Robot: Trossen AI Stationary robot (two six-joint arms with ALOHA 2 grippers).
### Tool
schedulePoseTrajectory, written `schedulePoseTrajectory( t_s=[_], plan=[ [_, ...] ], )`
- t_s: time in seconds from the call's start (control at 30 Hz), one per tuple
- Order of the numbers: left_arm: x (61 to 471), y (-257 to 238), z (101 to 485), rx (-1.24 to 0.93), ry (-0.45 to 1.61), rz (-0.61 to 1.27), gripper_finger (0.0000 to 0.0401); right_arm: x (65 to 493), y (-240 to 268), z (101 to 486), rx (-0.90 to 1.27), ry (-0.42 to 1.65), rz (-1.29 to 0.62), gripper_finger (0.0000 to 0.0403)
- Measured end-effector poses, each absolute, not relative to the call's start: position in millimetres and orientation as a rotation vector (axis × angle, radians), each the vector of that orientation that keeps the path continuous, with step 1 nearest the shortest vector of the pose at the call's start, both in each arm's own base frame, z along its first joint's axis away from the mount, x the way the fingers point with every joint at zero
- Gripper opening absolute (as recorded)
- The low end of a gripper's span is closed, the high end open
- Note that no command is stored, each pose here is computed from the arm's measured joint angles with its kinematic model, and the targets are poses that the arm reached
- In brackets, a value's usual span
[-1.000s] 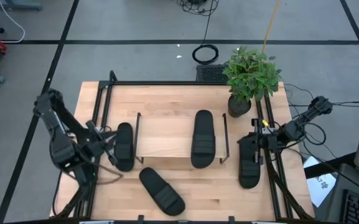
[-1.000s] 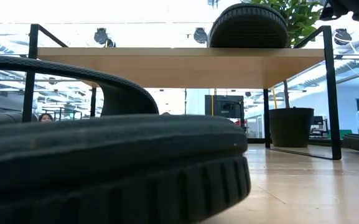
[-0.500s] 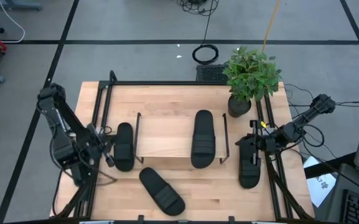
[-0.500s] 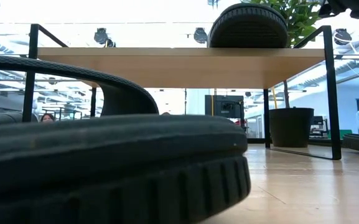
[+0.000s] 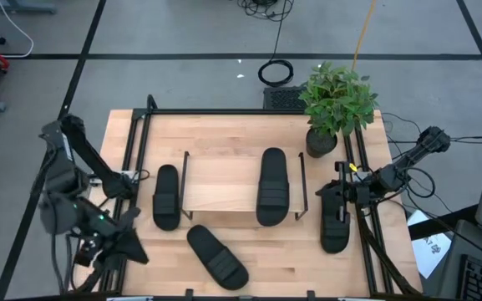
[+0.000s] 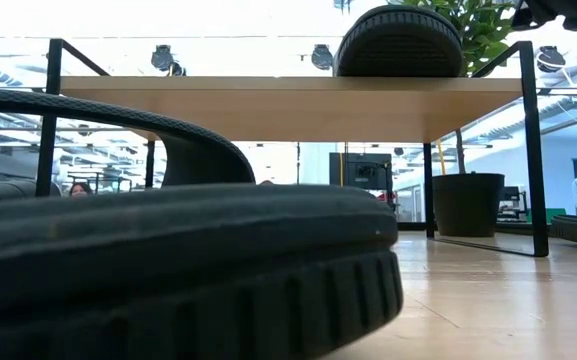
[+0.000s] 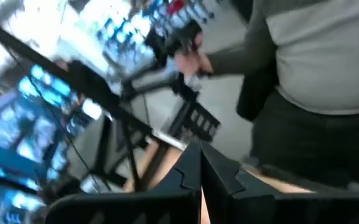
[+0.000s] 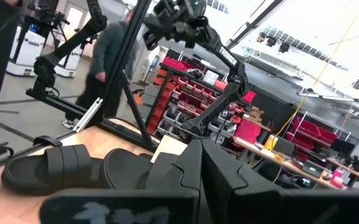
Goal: Pick and place slides into the shelf
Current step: Put the bottom left black slide on the shelf
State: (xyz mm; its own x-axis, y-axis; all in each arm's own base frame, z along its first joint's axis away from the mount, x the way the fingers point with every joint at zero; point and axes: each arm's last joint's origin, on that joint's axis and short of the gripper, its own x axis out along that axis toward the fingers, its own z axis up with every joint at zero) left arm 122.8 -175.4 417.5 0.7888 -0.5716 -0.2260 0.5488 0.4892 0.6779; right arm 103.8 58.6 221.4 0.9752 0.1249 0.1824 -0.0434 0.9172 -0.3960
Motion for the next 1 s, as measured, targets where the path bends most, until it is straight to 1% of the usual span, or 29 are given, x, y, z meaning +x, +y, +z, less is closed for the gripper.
schedulePoseTrajectory(
  t_s=[0.07,0.17,0.23,0.33,0.4,0.5,0.63,0.73,0.83,1.0],
  plan=[
    [130,-168,420,0.836,-0.028,-0.636,0.0001,104,59,221,-0.399,-0.207,0.087,0.0000],
    [151,-151,415,0.841,0.034,-0.536,0.0002,104,59,221,-0.400,-0.206,0.087,0.0000],
    [164,-137,409,0.835,0.080,-0.524,0.0001,104,59,221,-0.401,-0.207,0.087,0.0000],
    [167,-110,401,0.753,0.135,-0.490,0.0001,104,59,221,-0.401,-0.207,0.087,0.0000],
    [160,-90,401,0.688,0.108,-0.425,0.0000,104,59,221,-0.398,-0.207,0.088,0.0000],
    [143,-67,388,0.608,0.075,-0.342,0.0000,104,59,221,-0.388,-0.206,0.089,0.0000],
    [111,-48,363,0.511,-0.023,-0.272,0.0000,104,59,221,-0.391,-0.207,0.088,0.0000],
    [94,-38,336,0.452,-0.053,-0.211,0.0000,104,59,222,-0.396,-0.208,0.087,0.0000],
    [86,-35,306,0.451,-0.085,-0.211,0.0000,103,58,223,-0.391,-0.224,0.083,0.0000],
    [82,-36,266,0.429,-0.265,-0.275,0.0000,103,58,225,-0.376,-0.241,0.079,0.0000]
  ],
)
